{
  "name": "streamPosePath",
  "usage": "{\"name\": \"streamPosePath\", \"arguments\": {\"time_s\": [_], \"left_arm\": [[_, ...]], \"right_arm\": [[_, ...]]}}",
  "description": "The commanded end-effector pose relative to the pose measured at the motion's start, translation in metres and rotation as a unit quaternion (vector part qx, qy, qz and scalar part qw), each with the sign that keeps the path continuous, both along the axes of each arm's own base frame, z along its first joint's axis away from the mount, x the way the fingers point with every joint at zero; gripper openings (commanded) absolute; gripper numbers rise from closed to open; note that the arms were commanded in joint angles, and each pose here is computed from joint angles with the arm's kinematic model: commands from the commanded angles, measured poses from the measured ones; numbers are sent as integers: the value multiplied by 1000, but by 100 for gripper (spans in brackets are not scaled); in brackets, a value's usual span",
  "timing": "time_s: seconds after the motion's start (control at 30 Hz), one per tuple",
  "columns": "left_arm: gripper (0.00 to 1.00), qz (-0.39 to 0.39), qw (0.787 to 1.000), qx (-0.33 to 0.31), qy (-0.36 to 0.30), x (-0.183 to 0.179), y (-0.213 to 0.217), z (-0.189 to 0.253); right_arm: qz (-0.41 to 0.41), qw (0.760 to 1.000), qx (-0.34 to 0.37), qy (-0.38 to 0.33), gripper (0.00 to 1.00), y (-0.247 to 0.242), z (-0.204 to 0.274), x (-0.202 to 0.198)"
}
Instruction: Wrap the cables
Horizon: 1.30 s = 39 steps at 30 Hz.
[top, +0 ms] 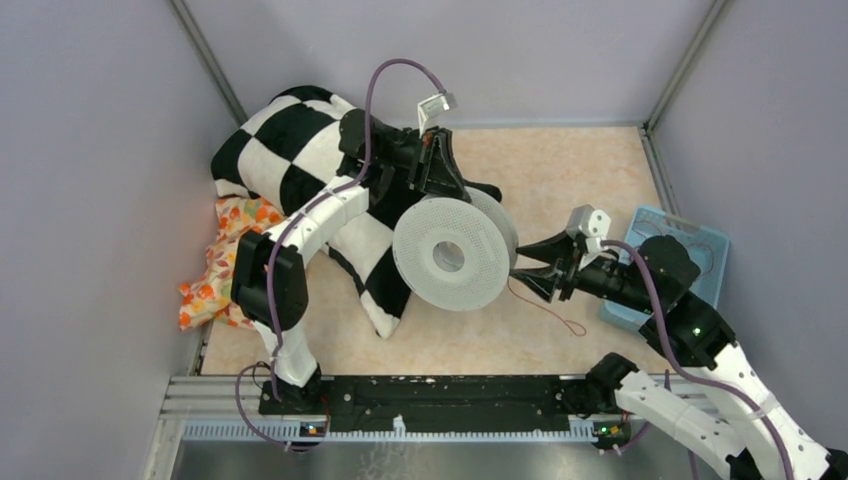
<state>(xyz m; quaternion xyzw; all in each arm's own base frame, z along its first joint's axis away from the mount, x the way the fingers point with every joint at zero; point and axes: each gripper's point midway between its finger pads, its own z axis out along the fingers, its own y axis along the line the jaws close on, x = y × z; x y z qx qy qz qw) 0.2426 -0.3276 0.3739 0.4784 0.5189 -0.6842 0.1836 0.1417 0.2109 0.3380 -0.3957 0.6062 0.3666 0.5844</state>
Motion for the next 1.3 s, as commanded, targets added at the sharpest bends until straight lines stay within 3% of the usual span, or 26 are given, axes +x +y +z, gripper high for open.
{"name": "streamPosePath", "arguments": {"time_s": [0.0, 0.2, 0.33, 0.43, 0.6, 0.77, 1.0, 1.1, 1.27], "left_arm": [[0, 31, 999, -33, -23, 6, -1, 26], [0, 50, 997, -52, -39, 10, 0, 37], [0, 96, 992, -66, -46, 23, -4, 52], [0, 166, 982, -71, -54, 44, -6, 66], [0, 249, 962, -80, -73, 63, -4, 90], [0, 292, 947, -98, -95, 63, 3, 109], [0, 358, 923, -102, -97, 74, 12, 120], [0, 398, 906, -102, -99, 85, 17, 122], [0, 413, 900, -103, -94, 90, 19, 124]], "right_arm": [[-33, 998, 4, -44, 46, -19, 29, -4], [-72, 996, 8, -56, 55, -36, 41, -5], [-148, 987, 19, -54, 63, -58, 43, 9], [-235, 971, 31, -24, 69, -78, 29, 28], [-324, 941, 48, 81, 71, -87, -32, 53], [-329, 932, 106, 113, 75, -80, -51, 58], [-330, 931, 68, 142, 74, -60, -80, 78], [-327, 929, 92, 147, 83, -48, -90, 90], [-312, 931, 107, 157, 84, -33, -99, 99]]}}
